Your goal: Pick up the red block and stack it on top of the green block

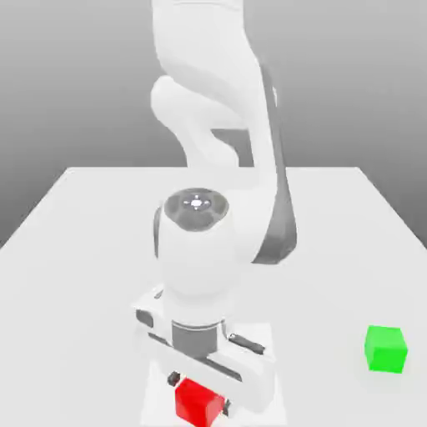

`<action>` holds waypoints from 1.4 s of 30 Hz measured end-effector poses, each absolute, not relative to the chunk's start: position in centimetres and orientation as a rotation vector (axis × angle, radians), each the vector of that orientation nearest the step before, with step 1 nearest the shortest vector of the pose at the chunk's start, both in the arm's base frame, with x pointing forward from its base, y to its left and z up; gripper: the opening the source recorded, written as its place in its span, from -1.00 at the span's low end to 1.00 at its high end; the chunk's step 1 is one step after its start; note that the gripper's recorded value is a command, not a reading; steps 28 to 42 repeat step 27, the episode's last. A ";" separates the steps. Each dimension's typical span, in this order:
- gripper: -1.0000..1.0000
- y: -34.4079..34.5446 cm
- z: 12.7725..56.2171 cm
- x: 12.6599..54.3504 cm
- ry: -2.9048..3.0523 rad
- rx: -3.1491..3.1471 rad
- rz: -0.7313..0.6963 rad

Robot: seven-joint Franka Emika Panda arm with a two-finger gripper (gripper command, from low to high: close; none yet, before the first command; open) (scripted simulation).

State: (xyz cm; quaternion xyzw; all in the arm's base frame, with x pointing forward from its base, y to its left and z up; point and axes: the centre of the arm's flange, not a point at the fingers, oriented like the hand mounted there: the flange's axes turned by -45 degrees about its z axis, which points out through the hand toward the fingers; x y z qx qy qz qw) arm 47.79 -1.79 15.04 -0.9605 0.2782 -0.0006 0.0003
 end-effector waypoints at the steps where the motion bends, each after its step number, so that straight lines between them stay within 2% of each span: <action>1: -1.00 -1.8 15.0 47.8 0.874 -3.017 -0.002; 4: -1.00 -1.8 14.9 47.8 0.874 -3.017 -0.002; 9: -1.00 -1.2 20.4 47.8 0.855 -3.022 -0.001; 14: -1.00 11.1 22.5 45.7 0.419 -3.102 0.003; 18: -1.00 21.5 23.9 41.0 0.008 -3.133 0.002; 20: -1.00 26.0 23.1 38.4 -0.186 -3.133 -0.002; 23: -1.00 27.5 19.8 37.4 -0.252 -3.131 -0.004; 24: 1.00 27.6 18.7 37.2 -0.258 -3.130 -0.002; 42: 1.00 27.6 18.7 37.2 -0.258 -3.130 -0.002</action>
